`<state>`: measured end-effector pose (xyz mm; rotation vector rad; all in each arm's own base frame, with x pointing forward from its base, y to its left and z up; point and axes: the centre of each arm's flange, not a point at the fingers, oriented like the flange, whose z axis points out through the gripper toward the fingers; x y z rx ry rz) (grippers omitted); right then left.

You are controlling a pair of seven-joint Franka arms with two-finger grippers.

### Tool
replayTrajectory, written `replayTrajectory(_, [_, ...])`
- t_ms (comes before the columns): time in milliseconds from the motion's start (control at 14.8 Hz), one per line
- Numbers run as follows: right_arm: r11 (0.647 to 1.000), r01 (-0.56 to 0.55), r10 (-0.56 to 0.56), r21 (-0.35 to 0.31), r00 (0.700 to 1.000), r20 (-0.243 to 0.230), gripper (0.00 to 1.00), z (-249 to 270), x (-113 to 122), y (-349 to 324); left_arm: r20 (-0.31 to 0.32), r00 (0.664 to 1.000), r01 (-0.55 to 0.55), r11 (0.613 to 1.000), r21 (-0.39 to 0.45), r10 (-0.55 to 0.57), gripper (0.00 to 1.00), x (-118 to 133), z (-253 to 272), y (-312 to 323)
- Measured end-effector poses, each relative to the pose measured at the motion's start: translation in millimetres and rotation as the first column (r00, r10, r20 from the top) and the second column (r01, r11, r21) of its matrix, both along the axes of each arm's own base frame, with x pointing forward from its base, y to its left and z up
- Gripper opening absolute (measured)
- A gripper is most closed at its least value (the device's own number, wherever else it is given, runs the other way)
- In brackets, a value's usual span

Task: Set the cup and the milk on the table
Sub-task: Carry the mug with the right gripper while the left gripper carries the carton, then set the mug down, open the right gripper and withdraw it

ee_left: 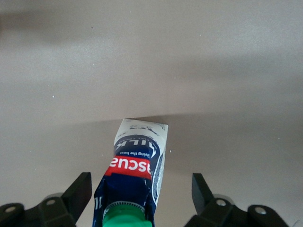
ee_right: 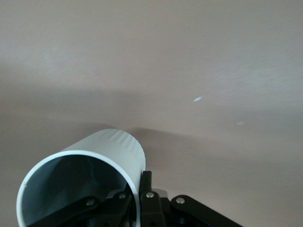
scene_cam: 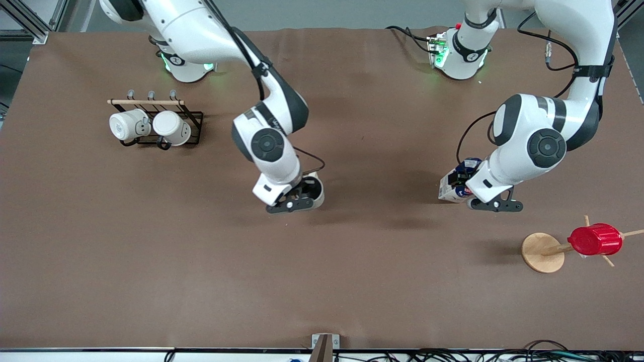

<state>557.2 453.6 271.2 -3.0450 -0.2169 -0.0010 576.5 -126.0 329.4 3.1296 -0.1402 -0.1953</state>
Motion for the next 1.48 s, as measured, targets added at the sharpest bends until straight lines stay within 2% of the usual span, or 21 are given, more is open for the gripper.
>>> replayTrajectory(202, [0.999,-0.034,0.034,0.004,0.999,-0.004,0.04,-4.7,-17.1,21.1,0.001,1.0,0.0,1.0,0.0,0.0,0.89,0.0,0.6,0.1])
replayTrajectory(404, [0.999,-0.052,0.052,0.012,0.999,0.009,0.05,-10.2,-25.2,33.0,0.004,1.0,-0.004,1.0,-0.001,0.004,0.61,0.5,2.3,2.2])
replayTrajectory(539, [0.998,-0.056,0.055,0.014,0.998,0.014,0.05,-19.5,-26.7,35.8,0.009,1.0,-0.005,1.0,-0.002,0.005,0.39,0.7,5.5,2.8])
replayTrajectory(606, [0.998,-0.057,0.057,0.012,0.998,0.012,0.06,-24.3,-27.6,36.7,0.014,1.0,-0.005,1.0,-0.002,0.005,0.33,0.8,8.1,2.8])
replayTrajectory(674, [0.998,-0.058,0.058,0.011,0.998,0.011,0.1,-27.7,-28.6,37.8,0.02,1.0,-0.004,1.0,-0.003,0.004,0.33,1.3,11.7,2.4])
replayTrajectory(741, [0.998,-0.055,0.055,0.011,0.998,0.011,0.22,-29.4,-29.3,38.5,0.029,1.0,-0.004,1.0,-0.005,0.004,0.32,2.4,17.4,1.8])
replayTrajectory(943, [0.999,-0.052,0.051,0.011,0.999,0.014,0.5,-28.8,-28.9,39.2,0.061,0.998,0.003,1.0,-0.012,-0.003,0.29,10.3,43.5,-4.4])
replayTrajectory(1078, [0.998,-0.054,0.053,0.013,0.998,0.026,0.68,-23.8,-26.1,40.2,0.103,0.995,-0.005,1.0,-0.021,0.007,0.29,18.7,65.5,-16.3])
replayTrajectory(1212, [0.999,-0.045,0.044,0.019,0.998,0.046,0.85,-6.4,-17.3,37.4,0.147,0.989,-0.022,0.999,-0.033,0.026,0.29,25.1,88.2,-35.7])
replayTrajectory(1280, [0.999,-0.031,0.03,0.013,0.999,0.043,0.98,11.5,-10.2,29.9,0.161,0.987,-0.022,0.999,-0.039,0.028,0.29,26.2,96.5,-48.4])
replayTrajectory(1482, [0.997,0.079,-0.079,-0.003,0.997,0.02,1.0,108.6,30.0,-43.3,0.164,0.986,-0.001,0.998,-0.069,0.012,0.29,24.4,102.3,-93.3])
